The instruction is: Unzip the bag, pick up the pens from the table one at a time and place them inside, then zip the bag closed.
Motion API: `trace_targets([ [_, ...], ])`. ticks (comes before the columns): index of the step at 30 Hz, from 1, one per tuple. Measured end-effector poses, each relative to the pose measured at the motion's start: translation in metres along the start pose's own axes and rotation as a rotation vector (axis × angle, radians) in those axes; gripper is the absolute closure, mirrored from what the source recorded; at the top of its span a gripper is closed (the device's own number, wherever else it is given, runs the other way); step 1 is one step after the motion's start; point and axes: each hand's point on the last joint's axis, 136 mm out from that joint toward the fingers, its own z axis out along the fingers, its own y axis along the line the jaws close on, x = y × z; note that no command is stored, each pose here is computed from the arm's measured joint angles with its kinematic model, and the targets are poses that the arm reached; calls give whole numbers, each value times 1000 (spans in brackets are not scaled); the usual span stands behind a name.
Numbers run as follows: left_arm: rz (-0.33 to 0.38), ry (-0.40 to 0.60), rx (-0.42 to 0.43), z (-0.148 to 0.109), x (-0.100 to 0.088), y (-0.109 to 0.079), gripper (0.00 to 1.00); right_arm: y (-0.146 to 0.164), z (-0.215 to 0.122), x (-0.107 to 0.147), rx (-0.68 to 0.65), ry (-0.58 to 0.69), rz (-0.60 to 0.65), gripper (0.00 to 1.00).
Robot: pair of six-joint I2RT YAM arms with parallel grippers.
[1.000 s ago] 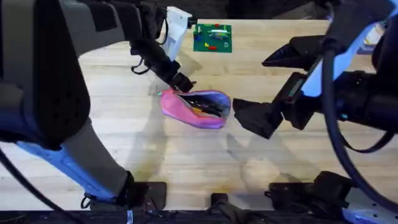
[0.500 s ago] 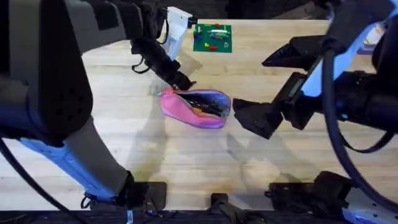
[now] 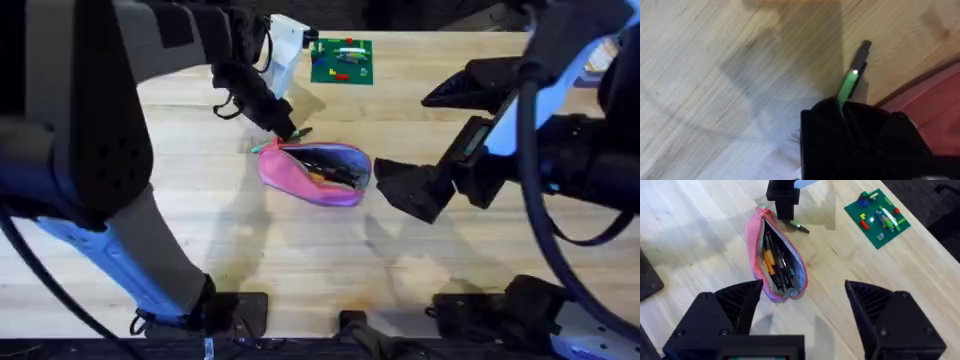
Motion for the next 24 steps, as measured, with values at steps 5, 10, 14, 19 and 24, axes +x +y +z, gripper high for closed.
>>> trace_targets([
  [5,0,-1,2,0,0,0,956,0,0,0,0,-1,0,3],
  [10,0,-2,2,0,0,0,959,0,0,0,0,-1,0,3],
  [14,0,-2,0,-1,-1,0,958,0,0,0,0,0,0,3],
  [19,-4,10,6,-3,-4,2,958,0,0,0,0,0,0,3],
  [24,9,-16,-10,-21,-24,6,958,0,0,0,0,0,0,3],
])
